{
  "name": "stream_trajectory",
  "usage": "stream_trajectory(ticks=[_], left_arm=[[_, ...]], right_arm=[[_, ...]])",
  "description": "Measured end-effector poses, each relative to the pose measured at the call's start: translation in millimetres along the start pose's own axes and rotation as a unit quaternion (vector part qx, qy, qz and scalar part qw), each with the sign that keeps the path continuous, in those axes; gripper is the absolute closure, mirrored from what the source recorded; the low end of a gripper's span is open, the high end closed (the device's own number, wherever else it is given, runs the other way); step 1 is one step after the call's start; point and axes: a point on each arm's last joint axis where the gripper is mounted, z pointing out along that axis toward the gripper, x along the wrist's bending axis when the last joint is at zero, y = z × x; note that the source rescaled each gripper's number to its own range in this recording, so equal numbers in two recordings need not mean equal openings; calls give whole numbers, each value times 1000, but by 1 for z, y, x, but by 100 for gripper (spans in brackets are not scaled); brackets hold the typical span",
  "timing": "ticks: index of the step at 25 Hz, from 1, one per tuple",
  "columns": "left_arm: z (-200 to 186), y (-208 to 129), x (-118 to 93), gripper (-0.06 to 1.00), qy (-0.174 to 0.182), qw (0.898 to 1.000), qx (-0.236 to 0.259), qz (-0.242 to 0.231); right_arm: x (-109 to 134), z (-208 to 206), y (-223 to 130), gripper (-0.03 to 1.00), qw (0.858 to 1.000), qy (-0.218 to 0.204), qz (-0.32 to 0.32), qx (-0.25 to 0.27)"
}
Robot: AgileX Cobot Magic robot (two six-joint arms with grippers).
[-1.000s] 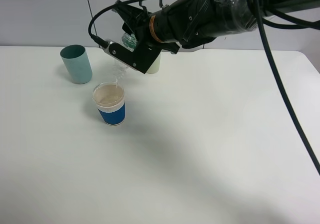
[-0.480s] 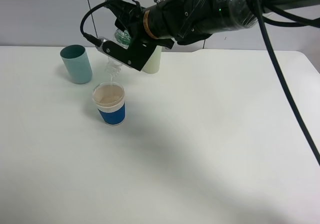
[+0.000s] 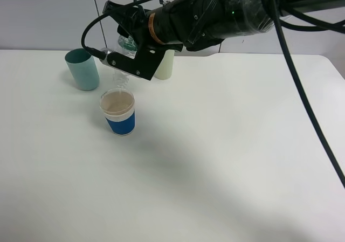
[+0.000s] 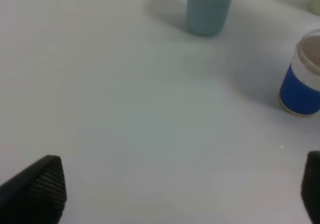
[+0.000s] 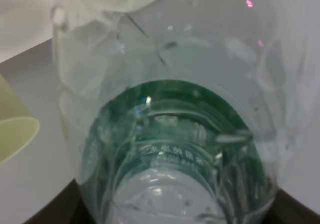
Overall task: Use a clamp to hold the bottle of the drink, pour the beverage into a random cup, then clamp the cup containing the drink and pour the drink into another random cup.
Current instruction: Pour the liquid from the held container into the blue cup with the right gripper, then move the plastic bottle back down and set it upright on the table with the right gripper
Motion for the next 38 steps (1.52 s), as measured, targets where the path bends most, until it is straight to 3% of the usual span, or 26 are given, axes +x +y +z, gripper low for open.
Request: stream_trajectory(ticks=[4,6,8,10,11,15,16,21,22,24,26,28,31,35,38], left_arm=[[0,0,0,10,0,1000,0,0],[0,0,0,10,0,1000,0,0],[0,0,0,10,0,1000,0,0],[0,0,0,10,0,1000,0,0],[0,0,0,10,0,1000,0,0],[0,0,0,10,0,1000,0,0],[0,0,0,10,0,1000,0,0],[0,0,0,10,0,1000,0,0],[0,0,0,10,0,1000,0,0],[0,0,0,10,0,1000,0,0],[0,0,0,10,0,1000,0,0],[0,0,0,10,0,1000,0,0],[0,0,0,10,0,1000,0,0],[0,0,0,10,0,1000,0,0],[0,0,0,10,0,1000,0,0]], right_arm=[[1,0,-2,97,998,7,54,11],[4,0,-3,97,992,17,127,21],[7,0,-4,97,971,30,234,32],[9,-1,-4,97,936,41,346,39],[10,-1,-3,97,908,45,415,39],[10,-3,-1,97,759,51,649,32],[10,-4,-3,97,725,49,687,30],[16,-9,-15,97,520,42,852,35],[16,-11,-19,97,488,37,871,31],[18,-16,-26,97,444,23,896,13],[24,-24,-29,97,416,0,909,-26],[33,-34,-27,97,404,-31,911,-70],[43,-54,-15,97,405,-120,897,-129],[67,-77,-1,97,395,-221,886,-99],[88,-87,7,97,366,-241,898,-44]])
